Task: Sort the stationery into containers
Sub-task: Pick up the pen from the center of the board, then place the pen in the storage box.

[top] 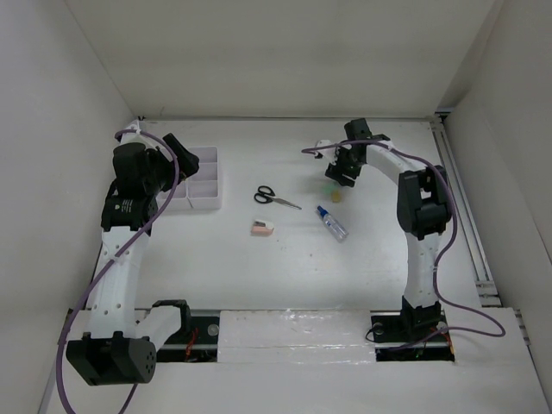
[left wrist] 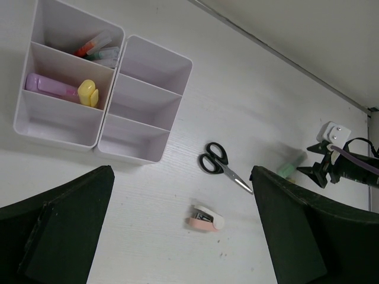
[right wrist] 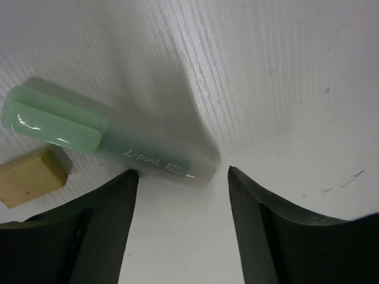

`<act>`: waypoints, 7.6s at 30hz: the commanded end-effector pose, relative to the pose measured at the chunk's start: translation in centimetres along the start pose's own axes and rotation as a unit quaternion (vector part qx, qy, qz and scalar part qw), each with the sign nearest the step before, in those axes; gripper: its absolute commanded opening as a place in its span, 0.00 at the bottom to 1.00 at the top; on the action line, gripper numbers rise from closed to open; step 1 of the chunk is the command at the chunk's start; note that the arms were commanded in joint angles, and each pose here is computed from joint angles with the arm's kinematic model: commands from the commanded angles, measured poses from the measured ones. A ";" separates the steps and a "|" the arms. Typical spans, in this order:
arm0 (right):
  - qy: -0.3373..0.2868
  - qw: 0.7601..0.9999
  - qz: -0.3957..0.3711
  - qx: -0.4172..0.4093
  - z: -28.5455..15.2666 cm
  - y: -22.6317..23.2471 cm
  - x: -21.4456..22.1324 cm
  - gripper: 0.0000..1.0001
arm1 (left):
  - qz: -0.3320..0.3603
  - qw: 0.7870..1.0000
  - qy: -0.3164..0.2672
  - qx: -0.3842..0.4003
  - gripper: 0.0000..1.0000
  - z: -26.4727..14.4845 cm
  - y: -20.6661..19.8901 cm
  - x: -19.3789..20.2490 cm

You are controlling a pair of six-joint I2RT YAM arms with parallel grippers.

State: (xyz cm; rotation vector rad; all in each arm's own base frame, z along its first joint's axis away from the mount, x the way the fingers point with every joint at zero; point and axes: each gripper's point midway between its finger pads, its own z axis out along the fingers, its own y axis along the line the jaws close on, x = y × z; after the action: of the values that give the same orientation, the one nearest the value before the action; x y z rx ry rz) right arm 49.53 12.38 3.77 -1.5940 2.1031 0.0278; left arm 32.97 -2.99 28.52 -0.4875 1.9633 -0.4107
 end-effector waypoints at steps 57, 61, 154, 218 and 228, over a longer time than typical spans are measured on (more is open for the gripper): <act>0.017 0.994 -0.081 -0.064 1.2 1.9 -3.0 0.26 | 0.010 1.000 -0.003 0.025 1.00 0.3 -0.9 -0.4; 0.013 0.994 -0.081 -0.067 1.3 2.2 -3.0 0.16 | 0.010 1.000 -0.003 0.025 1.00 0.3 -0.9 -0.4; -0.487 0.762 0.410 0.119 -29.6 19.1 -24.9 1.00 | -0.117 0.953 -0.191 -0.205 0.00 5.0 6.0 -8.9; -0.509 0.799 0.320 0.016 -32.2 25.7 -20.6 1.00 | -0.023 0.913 -0.256 -0.318 0.96 11.7 10.4 -11.1; -0.490 0.799 0.348 0.027 -30.7 25.2 -21.1 1.00 | -0.031 0.926 -0.292 -0.239 1.00 5.2 4.2 -17.0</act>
State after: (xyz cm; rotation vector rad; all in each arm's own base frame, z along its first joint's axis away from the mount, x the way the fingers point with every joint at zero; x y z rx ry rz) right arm 19.02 29.73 30.30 -0.4957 1.6704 0.8120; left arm 45.24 9.10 33.13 -0.8903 1.5023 0.2346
